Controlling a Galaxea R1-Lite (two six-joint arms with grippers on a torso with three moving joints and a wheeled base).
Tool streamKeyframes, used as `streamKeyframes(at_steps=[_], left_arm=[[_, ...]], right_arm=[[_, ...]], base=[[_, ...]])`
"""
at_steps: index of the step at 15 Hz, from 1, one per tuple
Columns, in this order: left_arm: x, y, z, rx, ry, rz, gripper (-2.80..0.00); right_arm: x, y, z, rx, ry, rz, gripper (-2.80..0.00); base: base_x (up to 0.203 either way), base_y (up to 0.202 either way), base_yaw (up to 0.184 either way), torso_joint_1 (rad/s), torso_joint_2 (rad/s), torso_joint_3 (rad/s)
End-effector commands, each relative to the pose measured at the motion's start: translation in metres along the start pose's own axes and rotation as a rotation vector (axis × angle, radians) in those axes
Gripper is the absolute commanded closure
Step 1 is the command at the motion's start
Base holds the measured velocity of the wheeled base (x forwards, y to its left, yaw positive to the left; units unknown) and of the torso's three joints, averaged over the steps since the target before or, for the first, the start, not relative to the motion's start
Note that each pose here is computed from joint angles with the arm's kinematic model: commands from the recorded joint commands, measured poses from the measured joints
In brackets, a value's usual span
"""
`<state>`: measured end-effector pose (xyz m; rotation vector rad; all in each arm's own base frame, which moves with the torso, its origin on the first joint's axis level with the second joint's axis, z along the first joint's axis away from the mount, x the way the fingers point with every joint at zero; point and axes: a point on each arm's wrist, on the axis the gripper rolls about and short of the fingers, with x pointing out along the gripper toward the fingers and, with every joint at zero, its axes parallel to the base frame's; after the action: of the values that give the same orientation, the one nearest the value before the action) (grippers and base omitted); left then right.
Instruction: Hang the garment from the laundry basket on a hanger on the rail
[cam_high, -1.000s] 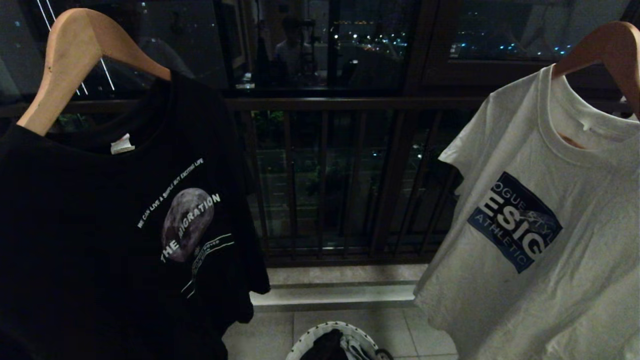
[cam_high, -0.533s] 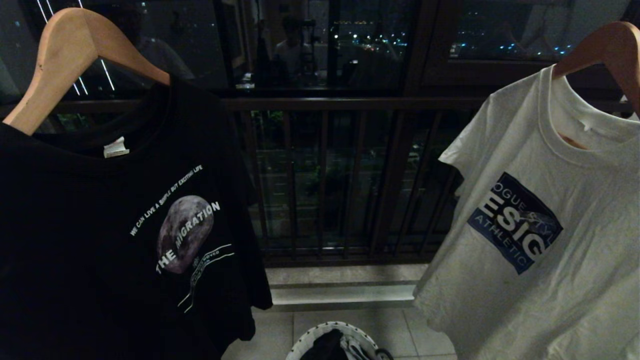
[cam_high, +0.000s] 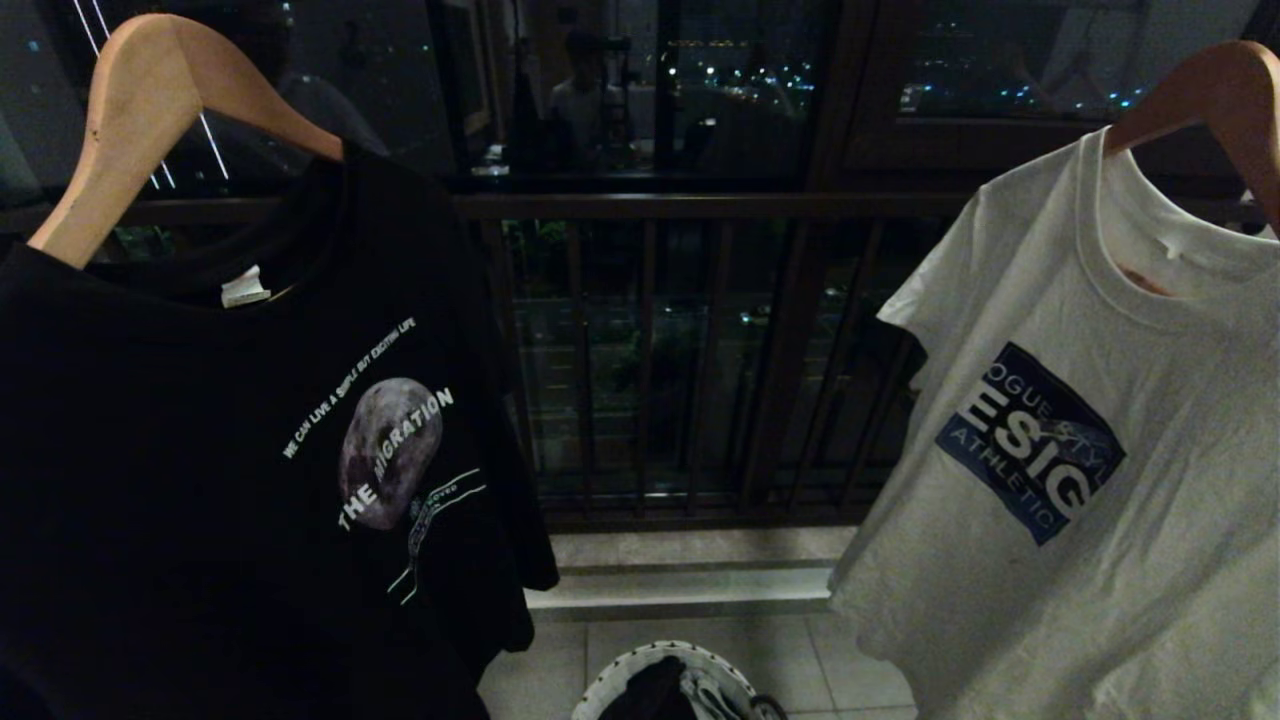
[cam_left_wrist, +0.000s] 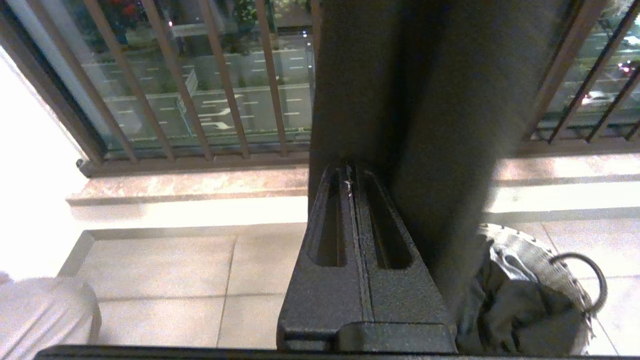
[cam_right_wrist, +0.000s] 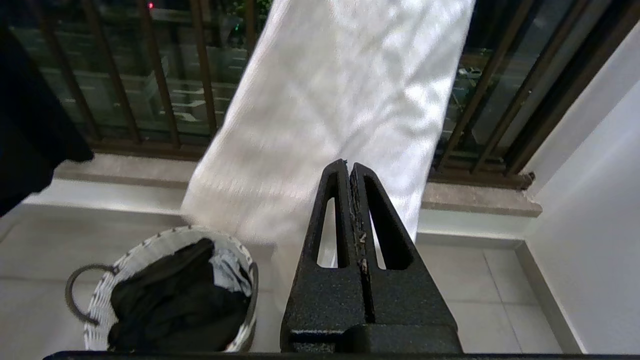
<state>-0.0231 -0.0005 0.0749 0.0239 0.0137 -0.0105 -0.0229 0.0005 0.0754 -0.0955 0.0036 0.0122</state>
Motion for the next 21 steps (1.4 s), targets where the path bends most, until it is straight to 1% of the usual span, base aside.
streamKeyframes(at_steps=[1, 15, 21], left_arm=[[0.0, 0.0, -0.0001, 0.0, 0.0, 0.001, 0.0], [0.0, 0.0, -0.0001, -0.003, 0.0, 0.001, 0.0], [0.0, 0.0, -0.0001, -0.003, 0.0, 0.001, 0.0]], right_arm=[[0.0001, 0.0, 0.0, -0.001, 0.002, 0.0, 0.0], [0.0001, 0.0, 0.0, -0.001, 0.002, 0.0, 0.0], [0.0001, 0.0, 0.0, -0.003, 0.002, 0.0, 0.0]], base=[[-0.127, 0.0, -0.002, 0.017, 0.0, 0.002], [-0.193, 0.0, 0.001, 0.0, 0.0, 0.003], [-0.011, 0.0, 0.0, -0.002, 0.0, 0.001]])
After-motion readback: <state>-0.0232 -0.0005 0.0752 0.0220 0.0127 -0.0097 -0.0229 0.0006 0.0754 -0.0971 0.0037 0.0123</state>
